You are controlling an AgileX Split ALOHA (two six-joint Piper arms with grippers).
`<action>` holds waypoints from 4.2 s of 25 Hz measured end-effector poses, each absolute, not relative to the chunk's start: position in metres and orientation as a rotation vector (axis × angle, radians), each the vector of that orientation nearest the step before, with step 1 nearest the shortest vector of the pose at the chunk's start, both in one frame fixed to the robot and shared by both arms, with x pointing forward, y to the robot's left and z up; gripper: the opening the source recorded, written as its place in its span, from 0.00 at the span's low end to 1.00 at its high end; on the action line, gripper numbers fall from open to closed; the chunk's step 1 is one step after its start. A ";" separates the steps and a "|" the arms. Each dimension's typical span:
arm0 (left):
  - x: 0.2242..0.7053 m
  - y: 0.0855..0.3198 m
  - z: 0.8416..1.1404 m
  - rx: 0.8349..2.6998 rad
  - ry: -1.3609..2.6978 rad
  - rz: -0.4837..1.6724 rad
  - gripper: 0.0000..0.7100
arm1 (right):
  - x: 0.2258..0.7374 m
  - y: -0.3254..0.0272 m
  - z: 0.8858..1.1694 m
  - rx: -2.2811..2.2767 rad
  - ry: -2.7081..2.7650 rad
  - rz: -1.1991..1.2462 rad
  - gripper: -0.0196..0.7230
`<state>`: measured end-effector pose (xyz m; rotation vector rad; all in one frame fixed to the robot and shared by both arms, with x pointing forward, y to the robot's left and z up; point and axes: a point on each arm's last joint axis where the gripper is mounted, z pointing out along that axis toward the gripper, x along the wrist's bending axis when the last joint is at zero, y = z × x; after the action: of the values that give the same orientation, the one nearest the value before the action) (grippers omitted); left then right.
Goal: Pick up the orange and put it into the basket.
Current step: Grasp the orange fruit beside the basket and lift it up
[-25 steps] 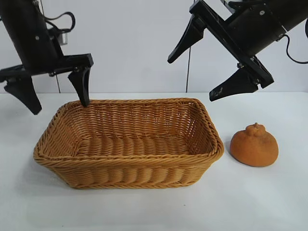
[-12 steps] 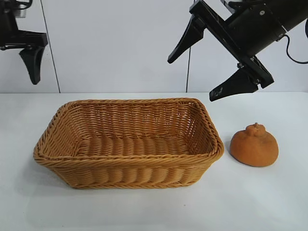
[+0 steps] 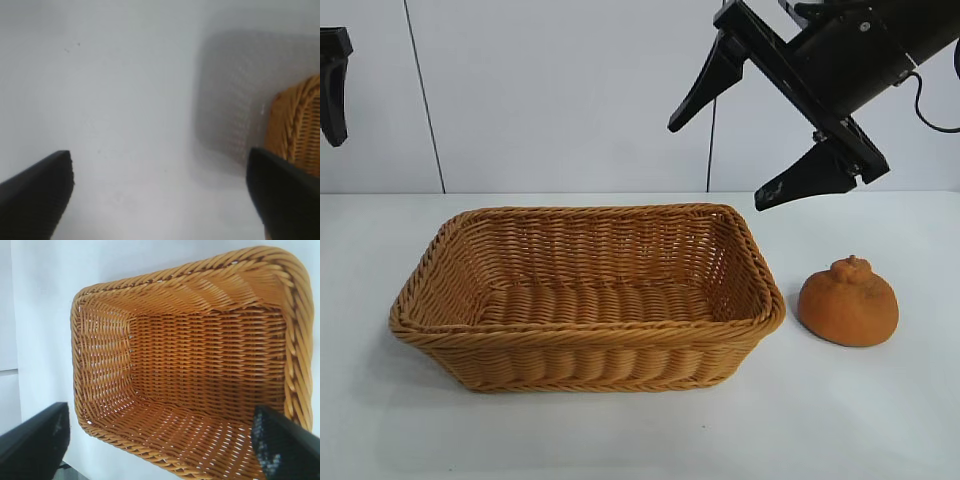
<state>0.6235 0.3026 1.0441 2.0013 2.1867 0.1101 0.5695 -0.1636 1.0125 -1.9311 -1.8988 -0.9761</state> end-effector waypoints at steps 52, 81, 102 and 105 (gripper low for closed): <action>0.234 0.296 1.053 1.529 1.538 0.887 0.93 | 0.567 -0.165 1.010 -1.911 -1.950 -0.931 0.93; 0.233 0.296 1.053 1.525 1.533 0.887 0.93 | 0.560 -0.229 0.993 -2.066 -2.204 -0.378 0.93; 0.233 0.296 1.053 1.525 1.533 0.887 0.93 | 0.626 -0.234 0.961 -2.120 -2.311 -0.163 0.93; 0.233 0.296 1.053 1.525 1.533 0.887 0.93 | 0.634 -0.233 0.935 -2.131 -2.285 -0.145 0.93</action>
<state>0.2329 0.2956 1.0529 1.5248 1.5335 0.8868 0.6340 -0.2329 0.9351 -2.1314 -2.2850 -0.1445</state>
